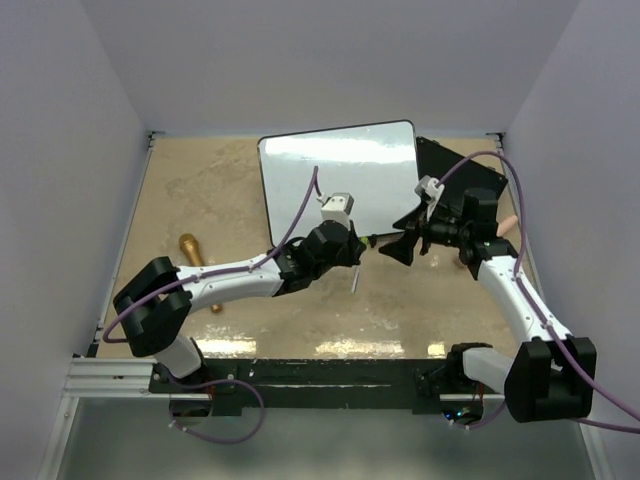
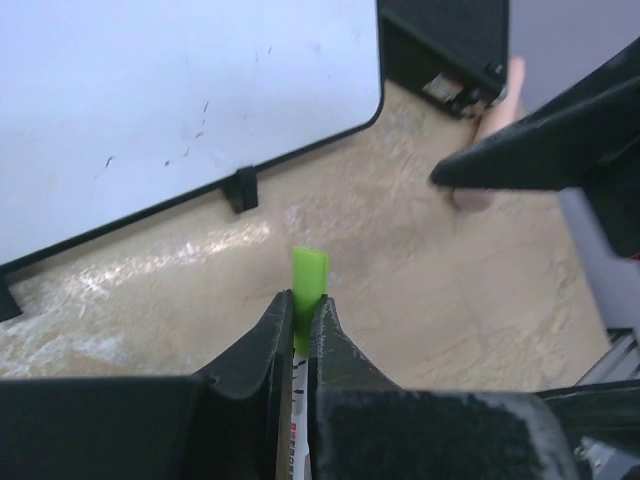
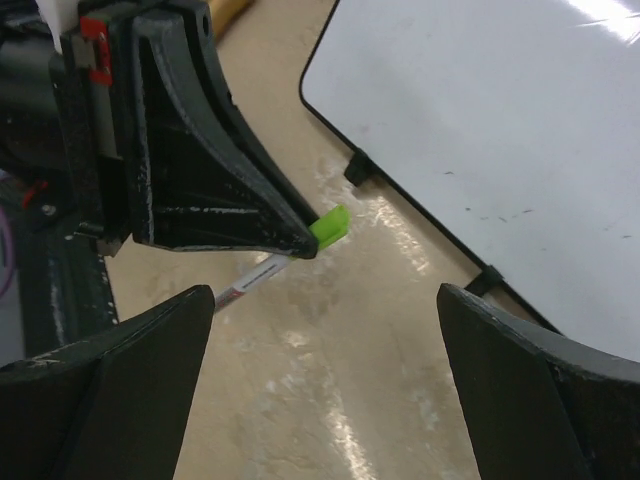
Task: Write a sentence on the whiteboard
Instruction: Pass from the left arm to the right
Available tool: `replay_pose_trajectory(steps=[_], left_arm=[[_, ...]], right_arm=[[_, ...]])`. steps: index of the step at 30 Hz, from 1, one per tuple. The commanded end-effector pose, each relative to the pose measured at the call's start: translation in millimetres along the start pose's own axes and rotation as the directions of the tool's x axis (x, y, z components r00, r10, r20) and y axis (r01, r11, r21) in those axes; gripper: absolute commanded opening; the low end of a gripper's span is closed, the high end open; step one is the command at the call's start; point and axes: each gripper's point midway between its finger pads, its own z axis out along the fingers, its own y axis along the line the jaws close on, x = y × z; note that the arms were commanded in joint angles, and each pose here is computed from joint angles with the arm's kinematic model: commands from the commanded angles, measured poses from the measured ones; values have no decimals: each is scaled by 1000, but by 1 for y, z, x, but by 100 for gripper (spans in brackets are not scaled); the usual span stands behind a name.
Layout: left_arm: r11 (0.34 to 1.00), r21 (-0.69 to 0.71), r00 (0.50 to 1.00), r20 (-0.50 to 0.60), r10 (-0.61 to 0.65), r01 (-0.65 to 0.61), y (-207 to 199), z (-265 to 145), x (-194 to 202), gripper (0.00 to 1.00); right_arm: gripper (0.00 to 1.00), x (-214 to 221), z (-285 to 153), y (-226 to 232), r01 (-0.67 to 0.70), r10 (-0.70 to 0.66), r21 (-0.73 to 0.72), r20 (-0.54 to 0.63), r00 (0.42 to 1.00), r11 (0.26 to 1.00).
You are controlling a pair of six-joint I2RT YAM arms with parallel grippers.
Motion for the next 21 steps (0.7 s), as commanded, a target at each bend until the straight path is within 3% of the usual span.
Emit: replay_pose_trajectory(steps=[1, 14, 21], left_arm=[[977, 121, 956, 213, -201, 178, -32, -10, -64, 0], [943, 188, 879, 347, -326, 275, -40, -16, -101, 0], [913, 194, 809, 423, -408, 359, -28, -27, -116, 0]], right_arm=[[98, -17, 10, 19, -58, 68, -98, 104, 992, 994], [96, 0, 34, 26, -204, 215, -160, 55, 975, 966], [82, 2, 37, 29, -253, 265, -191, 42, 963, 948]])
